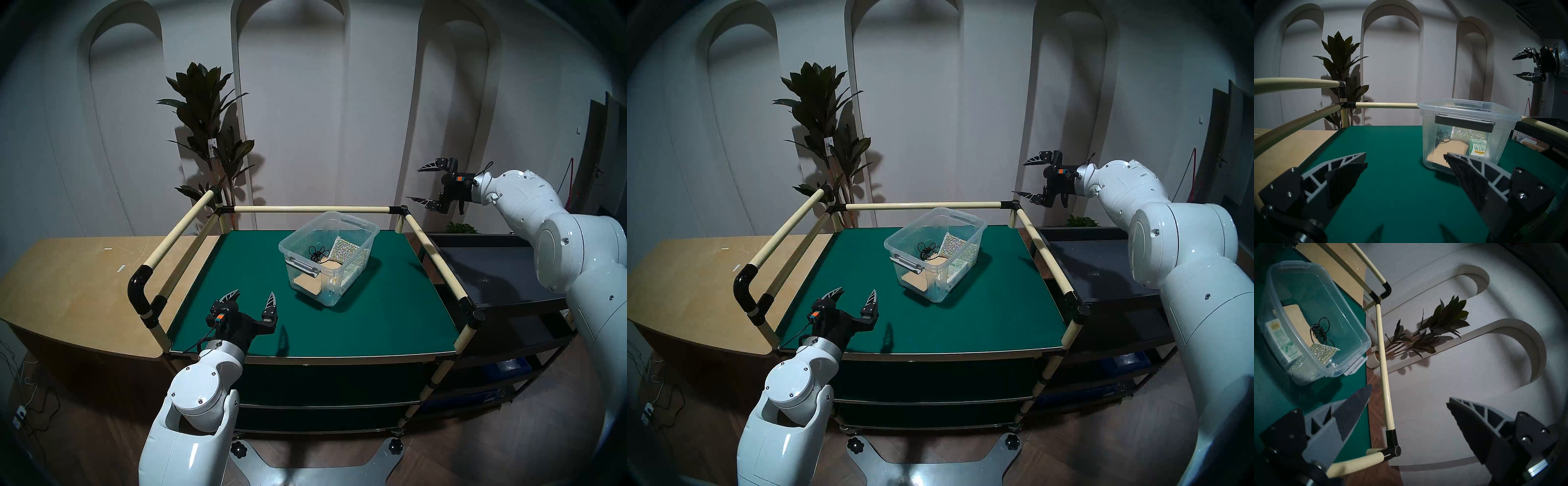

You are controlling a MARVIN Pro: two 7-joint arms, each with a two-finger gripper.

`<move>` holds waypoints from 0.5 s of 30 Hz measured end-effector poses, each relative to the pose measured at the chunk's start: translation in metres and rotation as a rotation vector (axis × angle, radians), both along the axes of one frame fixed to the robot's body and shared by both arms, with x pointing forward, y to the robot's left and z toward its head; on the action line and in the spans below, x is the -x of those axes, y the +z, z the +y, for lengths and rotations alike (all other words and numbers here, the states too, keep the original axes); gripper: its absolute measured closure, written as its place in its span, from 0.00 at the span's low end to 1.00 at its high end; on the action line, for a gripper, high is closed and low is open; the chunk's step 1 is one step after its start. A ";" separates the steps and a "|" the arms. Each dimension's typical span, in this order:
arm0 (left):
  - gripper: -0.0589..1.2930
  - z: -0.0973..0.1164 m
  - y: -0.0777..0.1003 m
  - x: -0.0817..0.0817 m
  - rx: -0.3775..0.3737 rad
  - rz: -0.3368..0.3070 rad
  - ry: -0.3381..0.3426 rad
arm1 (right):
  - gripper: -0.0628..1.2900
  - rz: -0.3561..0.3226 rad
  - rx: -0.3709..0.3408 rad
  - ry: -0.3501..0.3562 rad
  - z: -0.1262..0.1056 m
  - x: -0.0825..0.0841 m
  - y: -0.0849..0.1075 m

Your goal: Put the storage box onto the shelf

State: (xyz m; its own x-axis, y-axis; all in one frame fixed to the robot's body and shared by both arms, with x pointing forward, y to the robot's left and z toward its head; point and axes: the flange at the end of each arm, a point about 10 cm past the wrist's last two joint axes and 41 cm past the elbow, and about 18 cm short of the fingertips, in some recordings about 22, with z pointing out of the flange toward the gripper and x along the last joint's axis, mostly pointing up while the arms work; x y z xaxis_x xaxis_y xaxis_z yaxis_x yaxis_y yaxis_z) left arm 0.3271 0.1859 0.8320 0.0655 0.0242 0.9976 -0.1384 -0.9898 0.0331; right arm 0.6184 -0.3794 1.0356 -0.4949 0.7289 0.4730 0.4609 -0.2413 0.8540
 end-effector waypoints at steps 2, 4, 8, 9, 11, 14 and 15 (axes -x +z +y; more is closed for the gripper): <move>0.03 0.000 0.000 0.000 0.000 -0.001 0.000 | 0.04 0.001 -0.036 0.006 0.005 0.000 -0.007; 0.03 0.000 0.000 0.000 0.000 -0.001 0.000 | 0.04 0.000 -0.061 0.010 0.008 0.000 -0.012; 0.03 0.000 0.001 0.000 0.000 -0.002 0.000 | 0.04 -0.008 -0.119 0.014 0.012 0.001 -0.020; 0.03 0.000 0.001 -0.001 0.000 -0.002 0.000 | 0.04 -0.011 -0.132 0.014 0.012 0.001 -0.021; 0.03 0.000 0.001 -0.001 0.000 -0.003 0.000 | 0.04 -0.019 -0.160 0.013 0.012 0.002 -0.023; 0.03 0.000 0.001 -0.001 0.000 -0.003 0.000 | 0.04 -0.035 -0.199 0.007 0.009 0.003 -0.024; 0.03 0.000 0.001 -0.001 0.000 -0.003 0.000 | 0.04 -0.041 -0.212 0.004 0.008 0.004 -0.023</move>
State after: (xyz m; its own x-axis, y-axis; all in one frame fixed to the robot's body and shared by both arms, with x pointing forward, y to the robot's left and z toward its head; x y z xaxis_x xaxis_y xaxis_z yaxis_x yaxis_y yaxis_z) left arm 0.3278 0.1858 0.8331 0.0621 0.0246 0.9978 -0.1383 -0.9898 0.0330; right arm 0.6145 -0.3718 1.0122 -0.5196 0.6134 0.5948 0.4277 -0.4159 0.8025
